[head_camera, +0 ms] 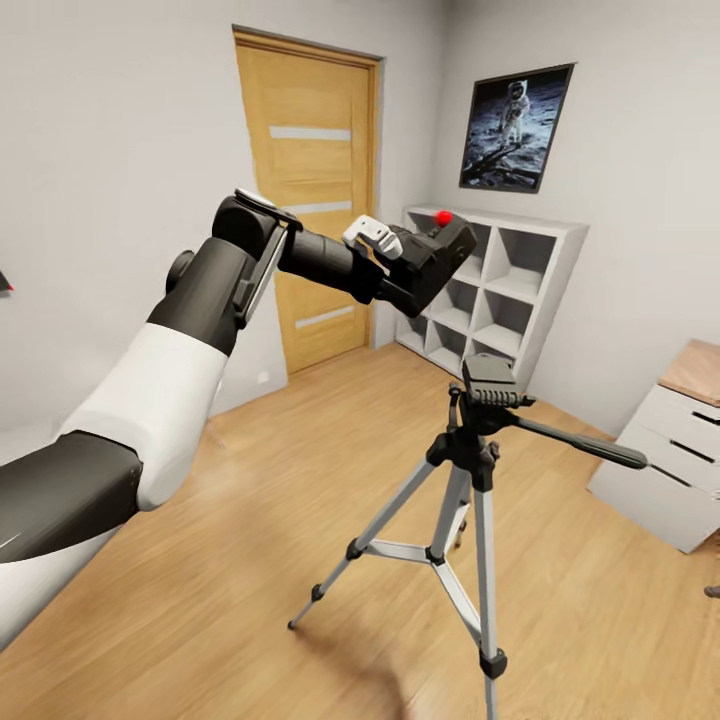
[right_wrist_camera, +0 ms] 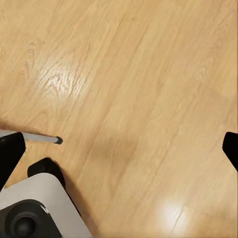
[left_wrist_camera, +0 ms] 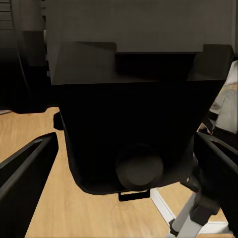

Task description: Attach the digital camera to the camera tripod in the bedroom.

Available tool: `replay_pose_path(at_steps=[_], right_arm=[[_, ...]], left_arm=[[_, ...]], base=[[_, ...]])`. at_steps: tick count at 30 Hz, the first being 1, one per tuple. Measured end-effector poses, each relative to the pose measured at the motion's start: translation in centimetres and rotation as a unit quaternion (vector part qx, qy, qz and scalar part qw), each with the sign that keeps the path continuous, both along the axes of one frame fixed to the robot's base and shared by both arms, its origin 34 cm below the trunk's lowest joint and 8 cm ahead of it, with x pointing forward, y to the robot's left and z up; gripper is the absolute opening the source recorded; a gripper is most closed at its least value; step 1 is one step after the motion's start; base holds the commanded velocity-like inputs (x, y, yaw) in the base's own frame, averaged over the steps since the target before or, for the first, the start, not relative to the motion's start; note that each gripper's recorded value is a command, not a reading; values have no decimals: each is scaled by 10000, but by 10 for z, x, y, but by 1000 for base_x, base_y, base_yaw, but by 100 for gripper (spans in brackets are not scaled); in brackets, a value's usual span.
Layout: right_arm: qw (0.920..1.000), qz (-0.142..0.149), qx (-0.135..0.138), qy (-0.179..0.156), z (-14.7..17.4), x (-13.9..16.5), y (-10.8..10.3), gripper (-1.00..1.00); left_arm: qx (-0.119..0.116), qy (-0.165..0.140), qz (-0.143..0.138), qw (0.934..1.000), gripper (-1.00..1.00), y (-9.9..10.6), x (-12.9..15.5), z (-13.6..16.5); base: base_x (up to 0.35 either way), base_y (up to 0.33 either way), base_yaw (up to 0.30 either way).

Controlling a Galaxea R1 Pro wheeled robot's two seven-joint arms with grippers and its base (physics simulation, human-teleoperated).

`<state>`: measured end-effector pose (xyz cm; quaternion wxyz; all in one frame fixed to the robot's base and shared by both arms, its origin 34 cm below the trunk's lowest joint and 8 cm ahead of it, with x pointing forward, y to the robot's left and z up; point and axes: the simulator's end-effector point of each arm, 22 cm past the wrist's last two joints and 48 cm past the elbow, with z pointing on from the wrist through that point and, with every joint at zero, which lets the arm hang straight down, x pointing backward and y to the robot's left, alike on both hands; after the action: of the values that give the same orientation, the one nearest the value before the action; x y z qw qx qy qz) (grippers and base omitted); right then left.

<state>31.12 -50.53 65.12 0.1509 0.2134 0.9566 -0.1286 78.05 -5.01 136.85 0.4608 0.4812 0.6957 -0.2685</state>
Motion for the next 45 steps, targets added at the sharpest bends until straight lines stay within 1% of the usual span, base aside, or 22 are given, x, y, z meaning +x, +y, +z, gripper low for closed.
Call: replay_pose_path(at_steps=[1, 2, 4, 20, 30, 33, 37, 38, 39, 41, 42, 45], right_arm=[[10000, 21, 52, -26, 0, 1, 2, 100], [9997, 94, 204, -101, -1, 5, 9, 100], [9995, 121, 235, -142, -1, 8, 10, 100], [9993, 167, 262, -215, -1, 11, 13, 100], [9991, 183, 292, -236, -1, 12, 15, 100], [9991, 187, 288, -247, -1, 13, 15, 100], [9990, 202, 285, -285, -1, 14, 16, 100], [9990, 201, 287, -288, -1, 15, 17, 100], [9989, 208, 296, -300, -1, 15, 19, 100], [9989, 212, 304, -304, -1, 16, 20, 100], [9985, 238, 361, -333, -2, 18, 23, 100], [9984, 245, 378, -345, -2, 18, 24, 100]], left_arm=[[-1, 0, -2, 10000, -100, 0, 0, 0], [-6, 40, -41, 10000, -100, -1, -2, -1], [-6, 70, -78, 9999, -100, -2, -4, -1], [20, 109, -165, 9998, -100, -3, -8, -4], [19, 193, -357, 9992, -100, -7, -17, -5], [24, 204, -375, 9991, -100, -7, -17, -5], [19, 279, -494, 9984, -100, -6, -23, -7], [20, 321, -563, 9979, -100, -6, -26, -7], [39, 392, -624, 9973, -100, -5, -29, -9], [70, 410, -656, 9970, -100, -6, -31, -11], [226, 436, -761, 9959, -100, -10, -37, -18], [264, 417, -816, 9954, -100, -12, -40, -18]], base=[[0, 0, -48], [0, 0, -38], [0, 0, -22], [0, 0, -4], [0, 0, 0], [0, 0, 0], [0, 0, 0], [0, 0, 0], [0, 0, 0], [0, 0, 0], [0, 0, 0], [0, 0, 0]])
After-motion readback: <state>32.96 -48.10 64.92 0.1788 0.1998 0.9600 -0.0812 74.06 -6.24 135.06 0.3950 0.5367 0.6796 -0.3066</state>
